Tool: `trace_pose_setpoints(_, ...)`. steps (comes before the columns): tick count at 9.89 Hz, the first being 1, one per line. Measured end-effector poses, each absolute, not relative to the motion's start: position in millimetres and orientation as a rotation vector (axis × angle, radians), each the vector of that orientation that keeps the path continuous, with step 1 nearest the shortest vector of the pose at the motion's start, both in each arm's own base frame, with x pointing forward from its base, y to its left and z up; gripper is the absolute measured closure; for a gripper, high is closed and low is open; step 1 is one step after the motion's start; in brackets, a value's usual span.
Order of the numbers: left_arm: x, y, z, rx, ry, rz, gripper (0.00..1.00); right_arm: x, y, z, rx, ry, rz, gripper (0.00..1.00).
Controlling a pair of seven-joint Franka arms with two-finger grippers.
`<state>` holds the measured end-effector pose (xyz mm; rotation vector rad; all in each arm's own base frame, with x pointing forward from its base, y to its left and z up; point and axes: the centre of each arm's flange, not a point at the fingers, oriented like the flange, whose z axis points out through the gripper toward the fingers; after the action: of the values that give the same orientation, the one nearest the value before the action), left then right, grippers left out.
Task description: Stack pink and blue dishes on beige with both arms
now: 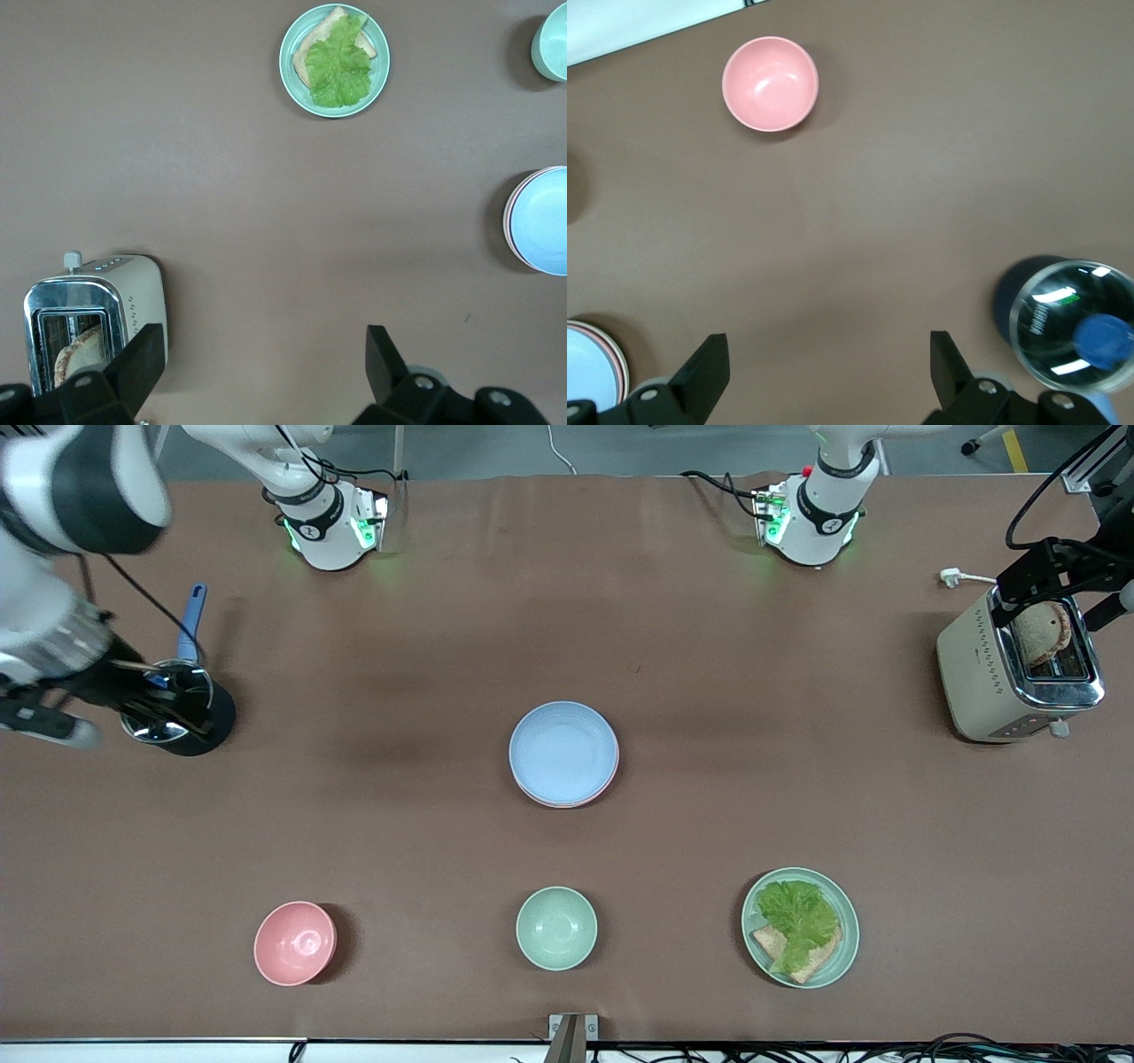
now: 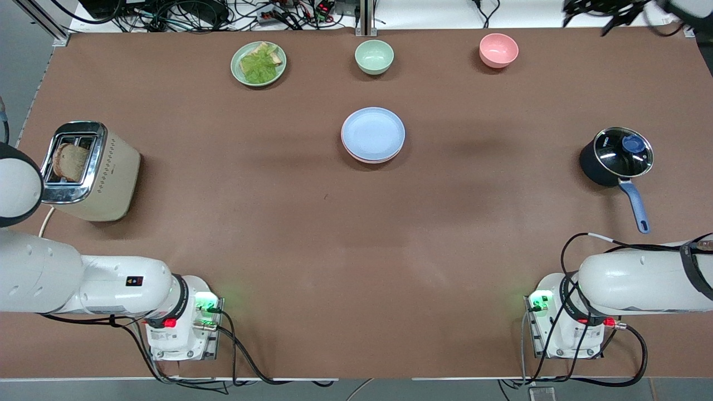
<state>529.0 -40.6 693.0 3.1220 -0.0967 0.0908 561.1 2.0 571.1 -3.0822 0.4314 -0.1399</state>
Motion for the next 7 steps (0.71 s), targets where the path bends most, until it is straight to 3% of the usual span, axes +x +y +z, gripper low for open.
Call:
trace_pose_setpoints(4,529,-32,690,3.1,-0.052,0.072,0.0,535,-14,672,-3.096,0.404,-0.067,0.0)
trace_pose_setpoints(7,529,-32,689,3.1,-0.051,0.066,0.0,534,-47,686,-3.12,0.208,-0.095,0.0)
